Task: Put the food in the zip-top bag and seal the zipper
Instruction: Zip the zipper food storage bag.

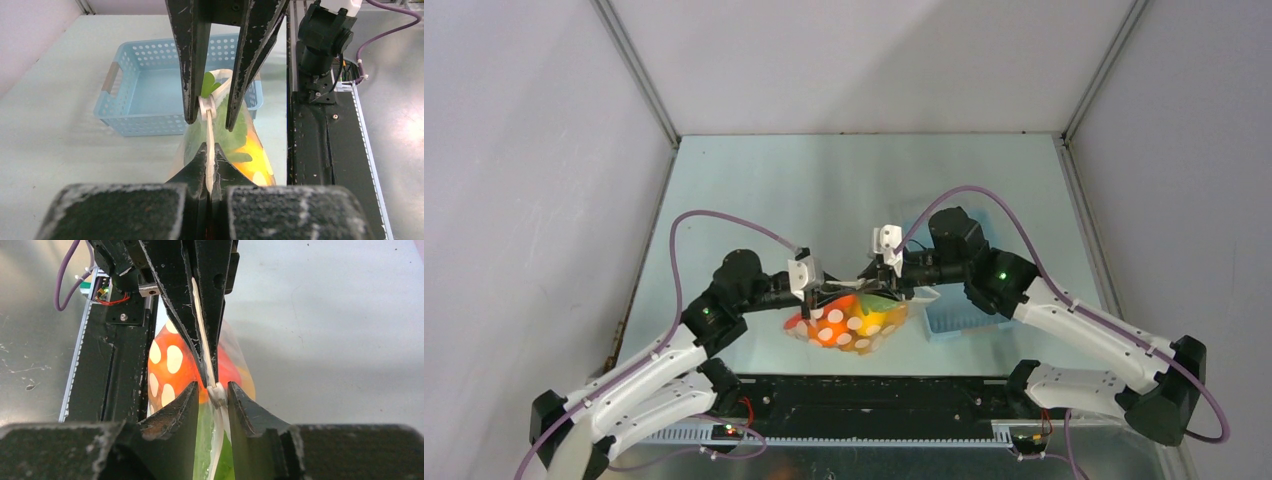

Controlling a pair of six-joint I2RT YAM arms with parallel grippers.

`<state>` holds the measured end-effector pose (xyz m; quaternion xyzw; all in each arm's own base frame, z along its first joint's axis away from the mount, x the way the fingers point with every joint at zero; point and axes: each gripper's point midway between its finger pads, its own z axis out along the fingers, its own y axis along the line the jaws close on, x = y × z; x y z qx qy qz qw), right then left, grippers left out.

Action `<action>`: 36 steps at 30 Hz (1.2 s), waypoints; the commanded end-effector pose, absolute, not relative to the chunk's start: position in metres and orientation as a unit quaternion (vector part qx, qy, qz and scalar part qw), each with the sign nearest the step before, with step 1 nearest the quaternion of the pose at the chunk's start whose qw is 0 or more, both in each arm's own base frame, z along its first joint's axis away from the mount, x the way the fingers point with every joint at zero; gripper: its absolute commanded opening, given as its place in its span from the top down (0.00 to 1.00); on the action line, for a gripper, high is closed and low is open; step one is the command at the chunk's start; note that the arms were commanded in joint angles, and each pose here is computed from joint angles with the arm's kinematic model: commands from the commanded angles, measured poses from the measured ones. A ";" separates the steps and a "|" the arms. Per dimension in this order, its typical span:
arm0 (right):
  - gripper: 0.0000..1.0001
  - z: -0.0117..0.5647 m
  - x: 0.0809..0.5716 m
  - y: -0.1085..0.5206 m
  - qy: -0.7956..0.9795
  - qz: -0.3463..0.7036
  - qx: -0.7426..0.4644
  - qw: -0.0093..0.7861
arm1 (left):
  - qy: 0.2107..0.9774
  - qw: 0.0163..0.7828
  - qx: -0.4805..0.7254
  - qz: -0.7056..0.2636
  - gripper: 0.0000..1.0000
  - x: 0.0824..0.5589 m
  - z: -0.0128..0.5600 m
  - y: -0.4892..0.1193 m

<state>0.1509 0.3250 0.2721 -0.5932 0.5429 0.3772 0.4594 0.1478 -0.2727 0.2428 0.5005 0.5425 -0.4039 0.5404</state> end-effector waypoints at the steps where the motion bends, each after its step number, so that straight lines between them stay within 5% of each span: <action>1: 0.69 0.295 0.152 0.335 0.517 0.388 -0.591 0.484 | 0.508 0.583 0.485 -0.408 1.00 0.149 0.270 -0.274; 10: 0.92 0.288 0.154 0.332 0.533 0.382 -0.587 0.474 | 0.502 0.598 0.473 -0.408 1.00 0.147 0.271 -0.269; 36: 0.91 0.215 0.202 0.236 0.724 0.266 -0.454 0.446 | 0.540 0.654 0.413 -0.332 1.00 0.171 0.258 -0.239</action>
